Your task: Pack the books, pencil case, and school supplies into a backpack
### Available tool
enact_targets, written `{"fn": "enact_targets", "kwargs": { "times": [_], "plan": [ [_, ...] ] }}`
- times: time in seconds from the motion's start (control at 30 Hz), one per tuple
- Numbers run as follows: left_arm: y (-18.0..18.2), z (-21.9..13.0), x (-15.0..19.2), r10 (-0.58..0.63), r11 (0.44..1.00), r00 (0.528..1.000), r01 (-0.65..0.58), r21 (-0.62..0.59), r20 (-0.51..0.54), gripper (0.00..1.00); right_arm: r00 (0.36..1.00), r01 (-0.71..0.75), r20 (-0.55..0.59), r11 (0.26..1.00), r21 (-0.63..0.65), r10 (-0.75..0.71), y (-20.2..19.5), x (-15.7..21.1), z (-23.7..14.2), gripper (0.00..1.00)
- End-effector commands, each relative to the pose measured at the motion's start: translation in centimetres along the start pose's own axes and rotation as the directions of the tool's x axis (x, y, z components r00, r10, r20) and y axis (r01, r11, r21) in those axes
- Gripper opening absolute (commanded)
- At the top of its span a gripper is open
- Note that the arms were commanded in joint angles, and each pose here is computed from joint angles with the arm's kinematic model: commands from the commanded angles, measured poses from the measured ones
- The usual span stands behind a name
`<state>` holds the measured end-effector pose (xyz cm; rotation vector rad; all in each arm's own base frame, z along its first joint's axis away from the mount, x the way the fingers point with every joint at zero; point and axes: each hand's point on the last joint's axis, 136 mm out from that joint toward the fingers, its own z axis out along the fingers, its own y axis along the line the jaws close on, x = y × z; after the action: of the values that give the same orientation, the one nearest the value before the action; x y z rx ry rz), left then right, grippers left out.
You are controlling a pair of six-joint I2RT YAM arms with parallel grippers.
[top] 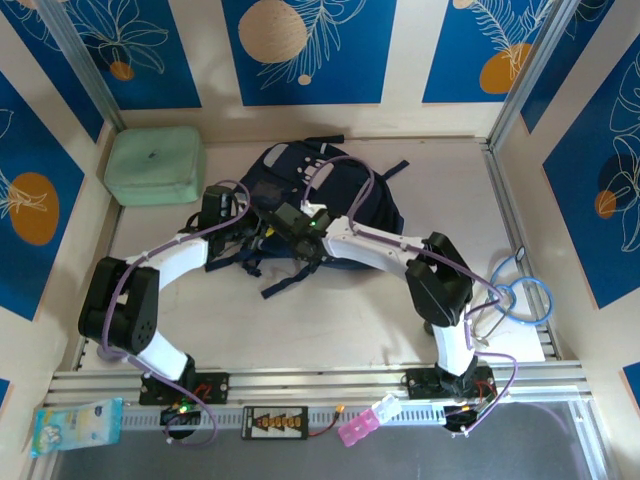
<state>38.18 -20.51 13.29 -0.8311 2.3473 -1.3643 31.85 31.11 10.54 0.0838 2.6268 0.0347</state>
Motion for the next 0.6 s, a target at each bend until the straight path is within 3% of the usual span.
{"fn": "enact_targets", "kwargs": {
  "times": [0.0,0.33,0.47,0.57],
  "plan": [
    [-3.4,-1.4,-0.2,0.08,0.993,0.997,-0.081,0.081,0.015,0.0,0.996,-0.072,0.052,0.997,-0.006,0.072,-0.5,-1.1,-0.9,0.32],
    [-3.4,-1.3,-0.2,0.079,0.993,0.997,-0.08,0.082,0.01,0.0,0.999,-0.044,-0.026,0.999,0.013,0.045,0.3,0.2,1.3,0.34],
    [-3.4,-1.3,-0.2,0.079,0.994,0.997,-0.079,0.081,0.01,0.0,0.999,-0.033,-0.04,0.998,0.054,0.035,-0.7,0.7,1.8,0.29],
    [-3.5,-1.2,-0.2,0.081,0.993,0.997,-0.082,0.083,0.008,0.0,0.999,-0.014,-0.051,0.997,0.073,0.018,-1.5,1.2,1.9,0.18]
  ]
}}
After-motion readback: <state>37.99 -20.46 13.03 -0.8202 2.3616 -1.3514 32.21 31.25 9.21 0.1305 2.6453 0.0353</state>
